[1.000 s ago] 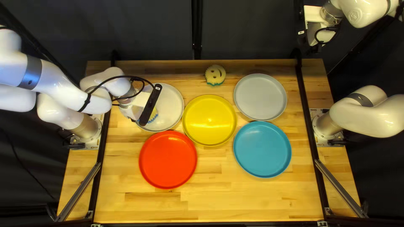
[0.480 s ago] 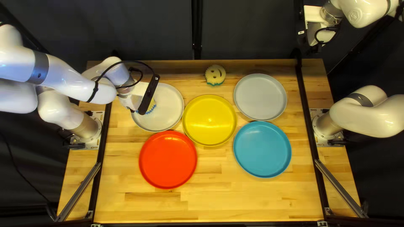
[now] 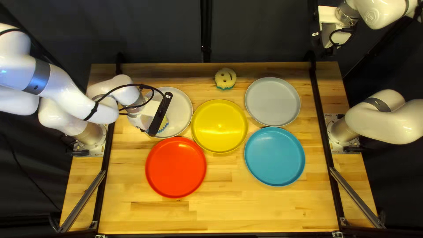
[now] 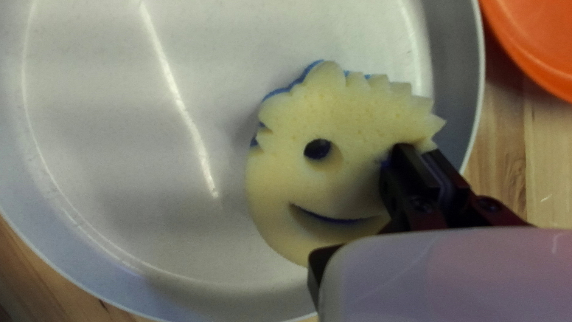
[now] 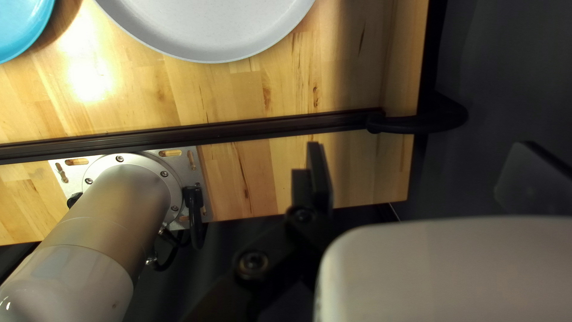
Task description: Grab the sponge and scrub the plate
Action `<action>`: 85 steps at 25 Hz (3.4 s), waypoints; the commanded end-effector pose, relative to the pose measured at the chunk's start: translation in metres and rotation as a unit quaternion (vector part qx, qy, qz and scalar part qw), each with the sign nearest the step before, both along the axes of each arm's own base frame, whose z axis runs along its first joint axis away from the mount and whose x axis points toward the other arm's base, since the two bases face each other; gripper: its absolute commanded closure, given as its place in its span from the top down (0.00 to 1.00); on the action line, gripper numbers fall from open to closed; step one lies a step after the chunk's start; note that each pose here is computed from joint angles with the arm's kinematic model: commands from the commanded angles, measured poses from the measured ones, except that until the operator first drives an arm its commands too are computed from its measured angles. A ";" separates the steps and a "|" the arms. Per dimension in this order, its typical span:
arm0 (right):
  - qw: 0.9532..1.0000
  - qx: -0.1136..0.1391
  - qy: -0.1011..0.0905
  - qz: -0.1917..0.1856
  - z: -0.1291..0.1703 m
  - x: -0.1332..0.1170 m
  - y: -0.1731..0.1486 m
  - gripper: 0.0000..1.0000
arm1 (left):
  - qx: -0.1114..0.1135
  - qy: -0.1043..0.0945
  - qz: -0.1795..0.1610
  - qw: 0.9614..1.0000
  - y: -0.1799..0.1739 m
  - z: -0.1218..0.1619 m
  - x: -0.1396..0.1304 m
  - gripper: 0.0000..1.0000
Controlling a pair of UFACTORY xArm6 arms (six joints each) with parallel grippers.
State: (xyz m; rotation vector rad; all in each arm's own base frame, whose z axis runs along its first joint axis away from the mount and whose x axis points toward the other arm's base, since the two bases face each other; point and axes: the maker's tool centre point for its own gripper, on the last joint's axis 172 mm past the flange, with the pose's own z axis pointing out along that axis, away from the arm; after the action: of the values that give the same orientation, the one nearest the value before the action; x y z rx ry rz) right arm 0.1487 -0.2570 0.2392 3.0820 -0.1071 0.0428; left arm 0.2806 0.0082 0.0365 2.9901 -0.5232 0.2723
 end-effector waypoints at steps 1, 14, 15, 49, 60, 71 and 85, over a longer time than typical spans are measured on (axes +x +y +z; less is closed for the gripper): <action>1.000 0.000 0.000 0.000 0.000 0.000 0.000 1.00 | -0.001 0.001 0.002 1.000 0.024 -0.003 -0.005 0.00; 1.000 0.000 0.000 0.000 0.000 0.000 0.000 1.00 | -0.001 0.006 0.024 1.000 0.095 0.005 -0.016 0.00; 1.000 0.000 0.000 0.000 0.000 0.000 0.000 1.00 | -0.001 0.006 0.023 1.000 0.092 0.005 -0.014 0.00; 1.000 0.000 0.000 0.000 0.000 0.000 0.000 1.00 | 0.001 0.029 0.001 1.000 0.101 0.009 -0.003 0.00; 1.000 0.000 0.000 0.000 0.000 0.000 0.000 1.00 | 0.002 0.025 -0.020 0.999 0.046 -0.002 0.012 0.00; 1.000 0.000 0.000 0.000 0.000 0.000 0.000 1.00 | 0.010 0.011 -0.042 0.999 0.010 -0.001 0.030 0.00; 1.000 0.000 0.000 0.000 0.000 0.000 0.000 1.00 | 0.011 0.020 -0.008 1.000 0.102 0.002 0.018 0.00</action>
State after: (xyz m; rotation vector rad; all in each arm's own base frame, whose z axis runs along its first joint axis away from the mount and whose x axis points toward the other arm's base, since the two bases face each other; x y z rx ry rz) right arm 0.1487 -0.2570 0.2392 3.0820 -0.1071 0.0428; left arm 0.3004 0.1026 0.0388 3.0032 -0.5544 0.2150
